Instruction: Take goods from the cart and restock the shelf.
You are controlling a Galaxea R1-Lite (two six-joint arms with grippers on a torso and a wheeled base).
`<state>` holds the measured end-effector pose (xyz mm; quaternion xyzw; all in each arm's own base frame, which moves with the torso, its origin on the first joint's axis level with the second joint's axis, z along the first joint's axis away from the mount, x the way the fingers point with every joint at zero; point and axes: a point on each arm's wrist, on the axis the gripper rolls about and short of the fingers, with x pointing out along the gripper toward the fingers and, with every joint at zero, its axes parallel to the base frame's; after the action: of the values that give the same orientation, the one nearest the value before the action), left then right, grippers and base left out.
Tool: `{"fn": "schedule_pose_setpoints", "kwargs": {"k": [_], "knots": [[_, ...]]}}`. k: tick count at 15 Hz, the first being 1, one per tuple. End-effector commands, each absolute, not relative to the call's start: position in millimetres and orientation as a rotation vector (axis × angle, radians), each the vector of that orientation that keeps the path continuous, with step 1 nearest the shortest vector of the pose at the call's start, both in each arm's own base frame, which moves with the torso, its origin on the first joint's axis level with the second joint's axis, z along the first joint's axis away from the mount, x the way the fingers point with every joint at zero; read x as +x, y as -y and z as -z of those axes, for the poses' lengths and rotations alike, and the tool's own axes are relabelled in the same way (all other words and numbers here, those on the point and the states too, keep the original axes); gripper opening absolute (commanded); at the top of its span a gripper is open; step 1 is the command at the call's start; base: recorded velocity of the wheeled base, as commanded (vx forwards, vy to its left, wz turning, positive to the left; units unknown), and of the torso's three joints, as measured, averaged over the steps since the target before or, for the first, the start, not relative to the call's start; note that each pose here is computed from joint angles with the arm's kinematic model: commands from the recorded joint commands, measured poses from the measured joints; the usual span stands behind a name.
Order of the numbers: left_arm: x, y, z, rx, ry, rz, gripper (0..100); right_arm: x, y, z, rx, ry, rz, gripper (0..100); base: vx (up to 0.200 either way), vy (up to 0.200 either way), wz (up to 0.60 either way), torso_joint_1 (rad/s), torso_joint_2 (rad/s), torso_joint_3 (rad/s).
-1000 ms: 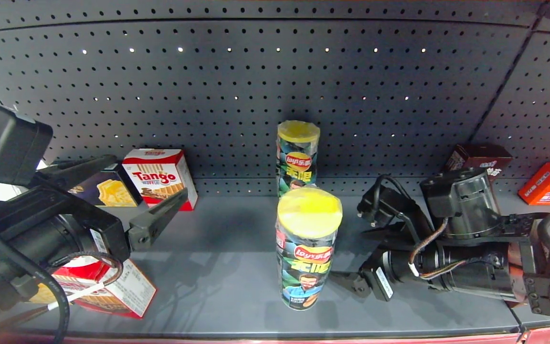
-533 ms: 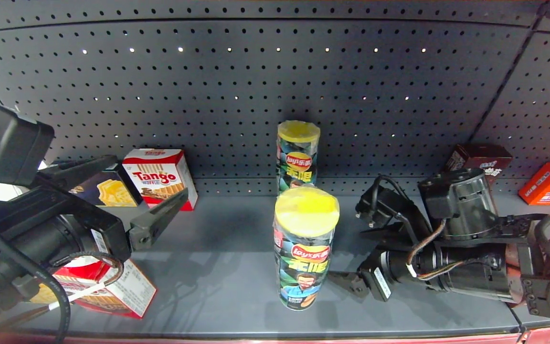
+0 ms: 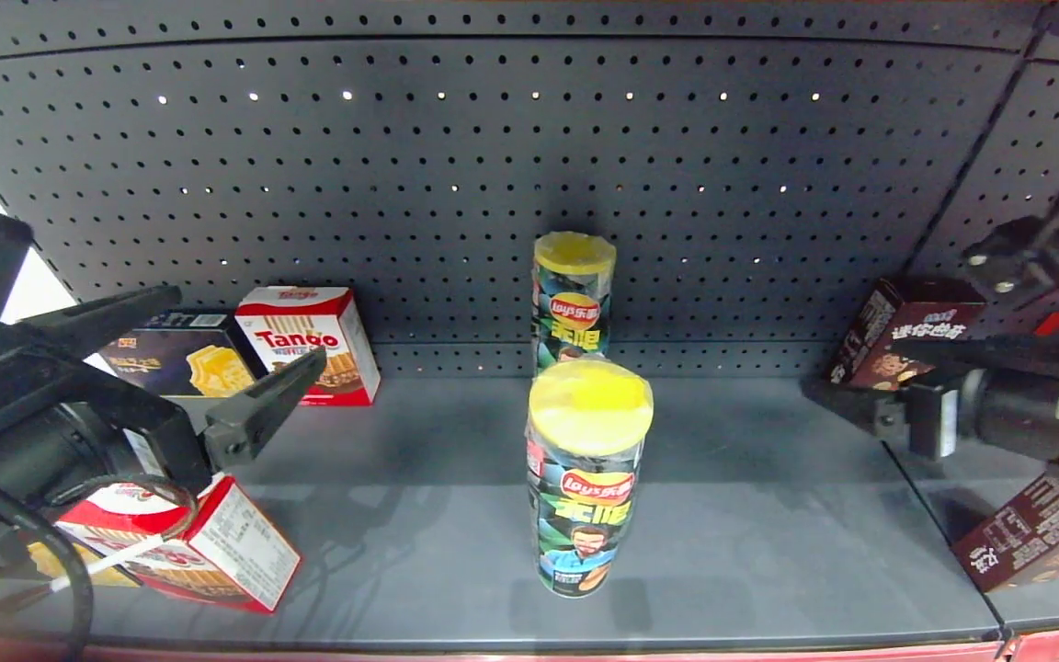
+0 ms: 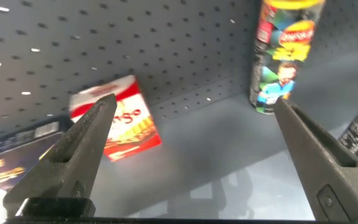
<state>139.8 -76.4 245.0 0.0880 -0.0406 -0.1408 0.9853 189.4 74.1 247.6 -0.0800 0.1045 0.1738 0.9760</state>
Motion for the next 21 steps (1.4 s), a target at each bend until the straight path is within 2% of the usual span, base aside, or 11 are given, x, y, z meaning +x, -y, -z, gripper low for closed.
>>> {"fn": "schedule_pose_setpoints", "kwargs": {"k": [1, 4, 7, 10, 13, 16, 18, 21], "knots": [[114, 53, -253, 0.15, 0.164, 0.213, 100, 105, -16, -261, -0.107, -0.009, -0.122, 100, 0.0, 0.0, 0.0, 0.0, 0.0, 0.0], [75, 30, -245, 0.152, 0.242, 0.171, 100, 46, -2, -245, -0.099, 0.12, -0.029, 100, 0.0, 0.0, 0.0, 0.0, 0.0, 0.0], [27, 5, -222, 0.174, 0.216, 0.105, 100, 7, 0, -216, -0.097, 0.177, -0.009, 100, 0.0, 0.0, 0.0, 0.0, 0.0, 0.0], [-23, -20, -181, 0.208, 0.131, 0.087, 100, -14, 2, -175, -0.097, 0.128, 0.053, 100, 0.0, 0.0, 0.0, 0.0, 0.0, 0.0], [-49, -32, -147, 0.201, 0.149, 0.051, 100, -25, 4, -132, -0.081, 0.136, 0.138, 100, 0.0, 0.0, 0.0, 0.0, 0.0, 0.0], [-46, -28, -133, 0.228, 0.108, -0.001, 100, -25, 5, -93, -0.028, 0.142, 0.164, 100, 0.0, 0.0, 0.0, 0.0, 0.0, 0.0], [-40, -26, -121, 0.249, 0.064, 0.005, 100, -23, 4, -85, -0.012, 0.083, 0.145, 100, 0.0, 0.0, 0.0, 0.0, 0.0, 0.0], [-33, -23, -109, 0.251, 0.058, 0.003, 100, -23, 2, -82, -0.009, 0.053, 0.068, 100, 0.0, 0.0, 0.0, 0.0, 0.0, 0.0]]}}
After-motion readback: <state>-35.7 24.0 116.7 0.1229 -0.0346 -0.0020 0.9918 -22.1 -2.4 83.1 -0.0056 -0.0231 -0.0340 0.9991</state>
